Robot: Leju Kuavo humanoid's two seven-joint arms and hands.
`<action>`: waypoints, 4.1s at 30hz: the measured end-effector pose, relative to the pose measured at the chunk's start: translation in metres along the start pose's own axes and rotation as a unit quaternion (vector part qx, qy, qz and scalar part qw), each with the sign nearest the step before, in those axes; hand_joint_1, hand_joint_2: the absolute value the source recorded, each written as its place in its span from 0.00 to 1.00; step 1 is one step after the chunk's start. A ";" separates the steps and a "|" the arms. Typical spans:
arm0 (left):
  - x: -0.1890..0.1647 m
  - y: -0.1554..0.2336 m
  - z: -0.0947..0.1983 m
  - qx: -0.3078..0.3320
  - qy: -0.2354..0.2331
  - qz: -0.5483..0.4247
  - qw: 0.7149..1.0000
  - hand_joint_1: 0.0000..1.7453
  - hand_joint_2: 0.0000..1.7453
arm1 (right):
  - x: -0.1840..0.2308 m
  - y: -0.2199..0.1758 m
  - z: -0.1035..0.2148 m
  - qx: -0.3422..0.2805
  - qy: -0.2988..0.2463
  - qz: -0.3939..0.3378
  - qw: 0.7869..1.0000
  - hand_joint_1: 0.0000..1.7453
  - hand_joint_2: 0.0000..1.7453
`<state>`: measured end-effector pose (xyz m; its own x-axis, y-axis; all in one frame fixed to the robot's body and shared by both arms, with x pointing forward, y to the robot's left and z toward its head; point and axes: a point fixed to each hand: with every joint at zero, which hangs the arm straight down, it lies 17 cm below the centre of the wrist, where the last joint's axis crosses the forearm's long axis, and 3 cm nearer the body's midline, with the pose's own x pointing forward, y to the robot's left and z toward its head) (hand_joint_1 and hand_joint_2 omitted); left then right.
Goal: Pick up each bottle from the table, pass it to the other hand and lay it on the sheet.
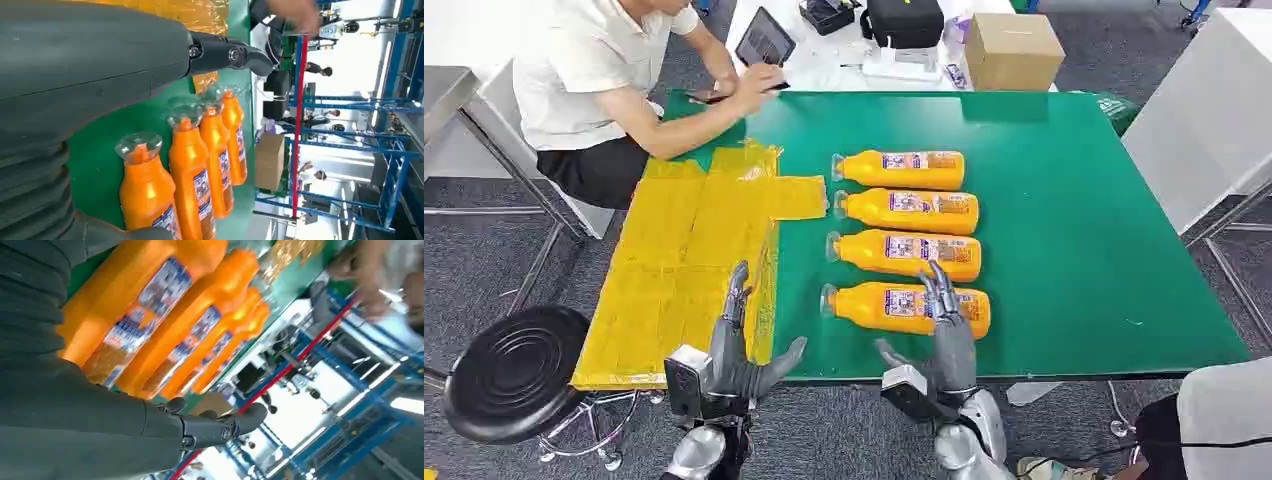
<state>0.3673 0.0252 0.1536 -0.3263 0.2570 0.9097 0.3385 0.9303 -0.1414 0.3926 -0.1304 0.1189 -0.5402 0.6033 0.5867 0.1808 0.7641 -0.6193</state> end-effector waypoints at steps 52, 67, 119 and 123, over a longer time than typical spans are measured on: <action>-0.058 0.004 0.000 -0.002 0.125 -0.006 0.992 0.00 1.00 | -0.199 -0.001 -0.013 0.276 0.145 0.320 0.895 1.00 1.00; -0.060 0.003 0.003 -0.005 0.130 -0.005 0.992 0.00 1.00 | -0.202 0.005 -0.003 0.291 0.165 0.273 0.902 1.00 1.00; -0.030 -0.053 0.028 -0.128 0.123 0.209 0.962 0.00 1.00 | -0.010 0.069 -0.017 0.184 0.038 -0.172 0.967 1.00 1.00; -0.032 -0.051 0.025 -0.131 0.121 0.208 0.962 0.00 1.00 | 0.008 0.078 -0.024 0.191 0.021 -0.183 0.964 1.00 1.00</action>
<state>0.3380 -0.0240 0.1222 0.0909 0.4949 0.8642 0.6162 0.6537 -0.4392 0.4219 -0.0606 0.0880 -0.4758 0.3240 0.8177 -0.3350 0.7928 -0.5091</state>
